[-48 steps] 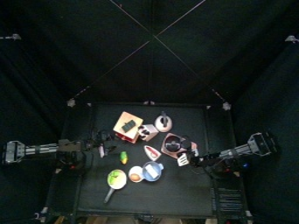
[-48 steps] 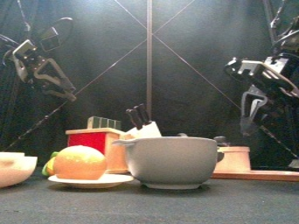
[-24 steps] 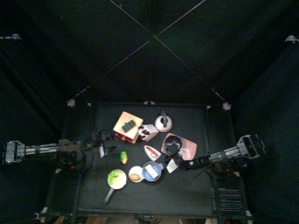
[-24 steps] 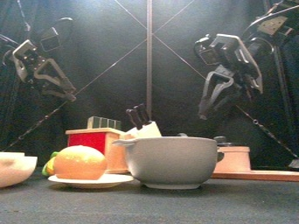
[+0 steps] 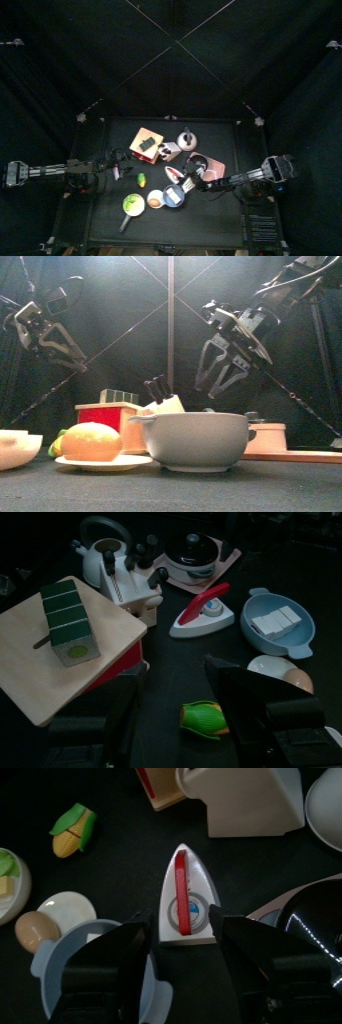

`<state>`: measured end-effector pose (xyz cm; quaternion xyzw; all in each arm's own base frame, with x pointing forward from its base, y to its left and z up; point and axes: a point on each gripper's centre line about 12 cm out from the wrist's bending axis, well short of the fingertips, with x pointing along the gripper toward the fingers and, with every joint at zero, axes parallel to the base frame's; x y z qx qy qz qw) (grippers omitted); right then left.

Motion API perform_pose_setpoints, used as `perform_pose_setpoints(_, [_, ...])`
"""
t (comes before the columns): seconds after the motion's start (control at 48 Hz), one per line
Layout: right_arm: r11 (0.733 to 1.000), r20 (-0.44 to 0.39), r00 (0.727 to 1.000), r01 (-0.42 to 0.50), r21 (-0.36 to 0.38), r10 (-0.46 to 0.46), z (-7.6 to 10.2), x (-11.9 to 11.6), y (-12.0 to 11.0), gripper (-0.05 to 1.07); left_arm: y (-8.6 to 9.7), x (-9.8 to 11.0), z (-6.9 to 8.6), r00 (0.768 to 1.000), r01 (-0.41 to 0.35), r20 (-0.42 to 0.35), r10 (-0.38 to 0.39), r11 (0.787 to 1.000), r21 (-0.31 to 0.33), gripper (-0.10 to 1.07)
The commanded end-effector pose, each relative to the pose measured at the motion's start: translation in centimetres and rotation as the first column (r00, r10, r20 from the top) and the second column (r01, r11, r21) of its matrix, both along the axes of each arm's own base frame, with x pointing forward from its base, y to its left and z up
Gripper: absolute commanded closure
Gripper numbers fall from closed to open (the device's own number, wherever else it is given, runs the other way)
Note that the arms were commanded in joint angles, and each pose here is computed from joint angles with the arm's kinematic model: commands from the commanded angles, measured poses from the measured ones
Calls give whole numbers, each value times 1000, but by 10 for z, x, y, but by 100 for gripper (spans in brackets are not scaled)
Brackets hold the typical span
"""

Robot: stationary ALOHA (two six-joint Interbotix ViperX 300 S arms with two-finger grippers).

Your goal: Grab iron

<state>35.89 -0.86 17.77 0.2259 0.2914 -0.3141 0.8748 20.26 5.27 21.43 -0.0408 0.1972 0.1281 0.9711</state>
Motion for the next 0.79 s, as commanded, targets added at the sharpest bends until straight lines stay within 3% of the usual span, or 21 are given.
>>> perform_pose_setpoints(0.0, [1000, 21, 1000, 9, -6, -9, 7, 9, -4, 15, 1, 2, 5, 1000, 0, 16, 0, 1000, 2, 11])
perform_pose_setpoints(0.5, [999, -67, 997, 37, -21, -38, -30, 29, -12, 17, 0, 3, 5, 1000, 1, 15, -1, 1000, 2, 11])
perform_pose_setpoints(0.771, [999, -68, 996, 50, -20, -51, -32, 33, -16, 31, 1, 2, 5, 1000, 0, 15, 0, 1000, 2, 11])
